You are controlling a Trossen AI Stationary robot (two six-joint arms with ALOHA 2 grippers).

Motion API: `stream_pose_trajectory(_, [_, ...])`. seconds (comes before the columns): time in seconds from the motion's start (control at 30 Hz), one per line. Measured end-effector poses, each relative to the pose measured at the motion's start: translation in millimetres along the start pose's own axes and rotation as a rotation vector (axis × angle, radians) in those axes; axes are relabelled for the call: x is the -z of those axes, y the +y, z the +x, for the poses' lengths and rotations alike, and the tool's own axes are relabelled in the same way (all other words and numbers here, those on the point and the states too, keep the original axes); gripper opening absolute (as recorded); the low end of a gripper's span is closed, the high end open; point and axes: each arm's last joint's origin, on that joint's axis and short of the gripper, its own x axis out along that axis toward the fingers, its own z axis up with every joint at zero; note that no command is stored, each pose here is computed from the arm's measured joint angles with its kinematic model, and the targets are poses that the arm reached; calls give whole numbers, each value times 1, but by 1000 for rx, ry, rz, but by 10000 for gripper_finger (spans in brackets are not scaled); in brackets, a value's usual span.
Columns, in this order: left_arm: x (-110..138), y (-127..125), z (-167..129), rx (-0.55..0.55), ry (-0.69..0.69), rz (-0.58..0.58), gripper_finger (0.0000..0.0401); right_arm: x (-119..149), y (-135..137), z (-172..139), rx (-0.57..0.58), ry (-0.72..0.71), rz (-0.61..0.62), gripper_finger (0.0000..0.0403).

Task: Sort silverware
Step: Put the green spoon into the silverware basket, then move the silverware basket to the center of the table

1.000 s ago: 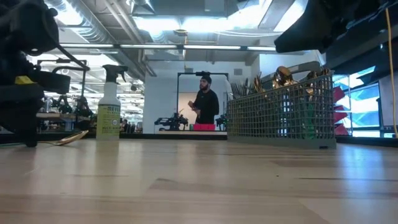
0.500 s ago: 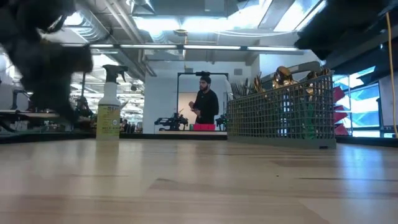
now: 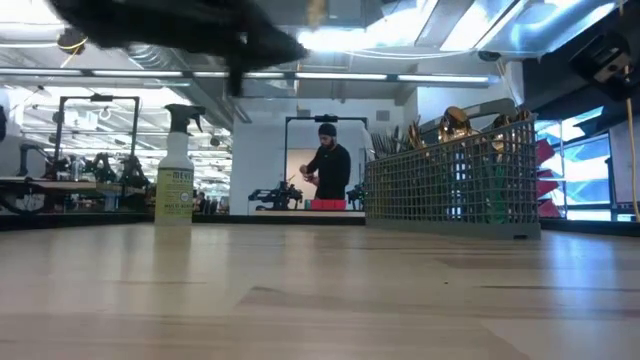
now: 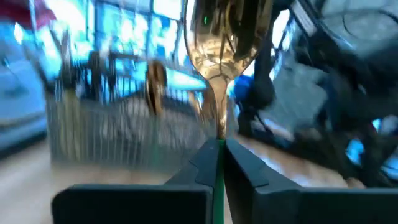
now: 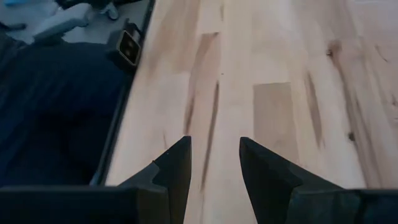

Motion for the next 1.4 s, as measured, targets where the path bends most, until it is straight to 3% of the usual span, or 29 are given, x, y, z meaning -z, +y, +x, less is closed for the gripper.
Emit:
stream_pose_trajectory(0.17, [-27,-9,92,114,-220,127,0,3,2,7,32,-3,-11,120])
stream_pose_trajectory(0.3, [-25,-8,160,69,-227,263,0,9,0,17,73,26,1,120])
stream_pose_trajectory(0.5, [-20,16,219,39,-226,234,0,19,-2,35,127,87,21,120])
stream_pose_trajectory(0.87, [16,47,244,-8,-157,201,8,31,-3,59,158,138,13,120])
stream_pose_trajectory(1.1, [19,50,244,-28,-142,204,79,32,-3,60,160,138,16,120])
stream_pose_trajectory(1.27, [7,42,240,81,-169,207,153,27,-3,54,209,117,22,120])
stream_pose_trajectory(1.4, [-35,22,215,294,-211,234,177,-8,8,21,364,20,-5,117])
